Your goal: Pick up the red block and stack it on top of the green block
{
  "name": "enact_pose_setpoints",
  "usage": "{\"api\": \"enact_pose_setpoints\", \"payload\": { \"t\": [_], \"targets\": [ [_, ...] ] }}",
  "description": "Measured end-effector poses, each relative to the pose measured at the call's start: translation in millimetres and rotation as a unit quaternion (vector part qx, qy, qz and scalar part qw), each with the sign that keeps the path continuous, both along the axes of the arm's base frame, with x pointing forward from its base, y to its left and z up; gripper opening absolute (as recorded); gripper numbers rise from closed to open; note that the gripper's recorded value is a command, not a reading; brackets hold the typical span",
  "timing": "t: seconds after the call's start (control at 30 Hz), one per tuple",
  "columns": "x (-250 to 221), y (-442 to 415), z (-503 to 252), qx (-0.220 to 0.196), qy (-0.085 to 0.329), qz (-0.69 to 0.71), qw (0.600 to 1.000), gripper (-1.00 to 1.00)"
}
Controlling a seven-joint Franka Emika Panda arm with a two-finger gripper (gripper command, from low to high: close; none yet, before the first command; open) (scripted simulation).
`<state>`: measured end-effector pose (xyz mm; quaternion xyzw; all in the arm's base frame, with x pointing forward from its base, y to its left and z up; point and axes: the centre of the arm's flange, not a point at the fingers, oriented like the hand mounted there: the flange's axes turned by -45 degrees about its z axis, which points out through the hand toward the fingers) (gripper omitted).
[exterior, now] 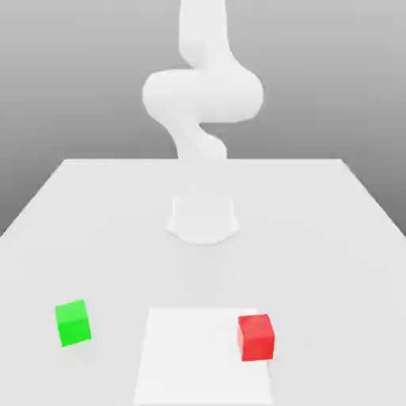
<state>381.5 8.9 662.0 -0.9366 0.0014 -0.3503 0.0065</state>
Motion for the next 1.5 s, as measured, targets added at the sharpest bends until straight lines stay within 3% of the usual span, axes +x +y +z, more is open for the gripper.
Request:
{"api": "enact_pose_setpoints", "payload": {
  "t": [0.17,0.33,0.7,0.87,0.9,1.13,1.33,1.5],
  "targets": [
    [52,21,-111,0.0,0.088,0.013,0.996,0.0],
    [71,42,-223,-0.003,0.172,0.025,0.985,0.0],
    [22,76,-448,-0.023,0.342,0.047,0.938,0.0],
    [18,76,-505,-0.023,0.349,0.046,0.936,0.0],
    [17,76,-513,-0.023,0.349,0.046,0.936,-1.0],
    [17,76,-514,-0.023,0.349,0.046,0.936,-1.0],
    [18,71,-459,-0.023,0.349,0.043,0.936,-1.0],
    [27,-56,-439,0.005,0.35,-0.041,0.936,-1.0]
  ]
}}
